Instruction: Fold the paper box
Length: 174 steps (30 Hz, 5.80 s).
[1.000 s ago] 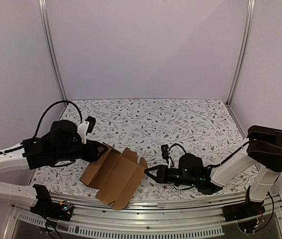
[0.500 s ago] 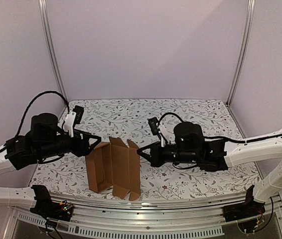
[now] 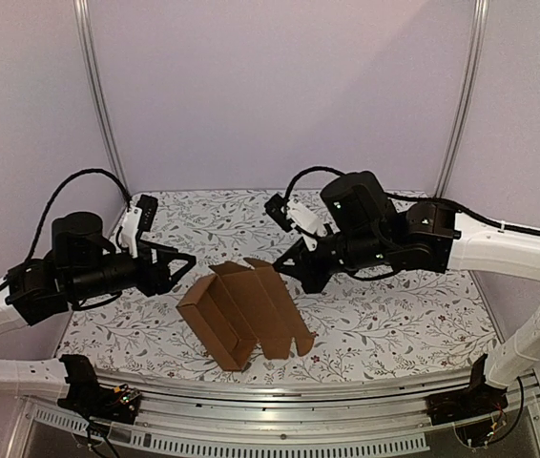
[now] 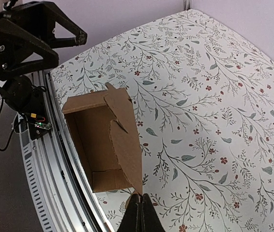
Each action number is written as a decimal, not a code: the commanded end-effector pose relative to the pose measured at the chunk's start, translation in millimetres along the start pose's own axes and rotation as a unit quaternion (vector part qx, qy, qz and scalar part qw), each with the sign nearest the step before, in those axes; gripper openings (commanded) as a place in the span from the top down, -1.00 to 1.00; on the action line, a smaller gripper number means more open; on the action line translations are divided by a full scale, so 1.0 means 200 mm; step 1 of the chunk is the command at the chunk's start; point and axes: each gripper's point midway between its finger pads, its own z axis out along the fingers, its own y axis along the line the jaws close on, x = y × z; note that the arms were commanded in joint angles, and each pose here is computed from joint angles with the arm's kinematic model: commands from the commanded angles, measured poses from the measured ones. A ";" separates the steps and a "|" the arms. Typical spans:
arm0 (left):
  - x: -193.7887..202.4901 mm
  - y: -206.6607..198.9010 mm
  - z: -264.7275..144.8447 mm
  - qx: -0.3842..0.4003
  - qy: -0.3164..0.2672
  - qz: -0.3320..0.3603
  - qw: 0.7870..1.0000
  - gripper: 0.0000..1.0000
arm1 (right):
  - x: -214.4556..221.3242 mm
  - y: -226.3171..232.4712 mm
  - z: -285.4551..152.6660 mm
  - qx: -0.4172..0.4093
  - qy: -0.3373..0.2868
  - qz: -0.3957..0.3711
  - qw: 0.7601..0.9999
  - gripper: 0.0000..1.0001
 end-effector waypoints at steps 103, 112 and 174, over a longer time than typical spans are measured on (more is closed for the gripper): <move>0.95 0.27 0.12 -0.132 0.254 -0.156 0.945 0.70 | 0.26 -0.23 -0.20 0.099 0.030 0.021 0.994 0.56; 0.95 0.24 0.13 -0.137 0.250 -0.150 0.947 0.72 | 0.28 -0.15 -0.25 0.052 0.022 0.006 0.998 0.25; 1.22 0.36 0.20 -0.149 0.209 -0.251 0.933 1.00 | 1.09 0.00 0.48 -0.038 0.097 0.321 0.941 1.00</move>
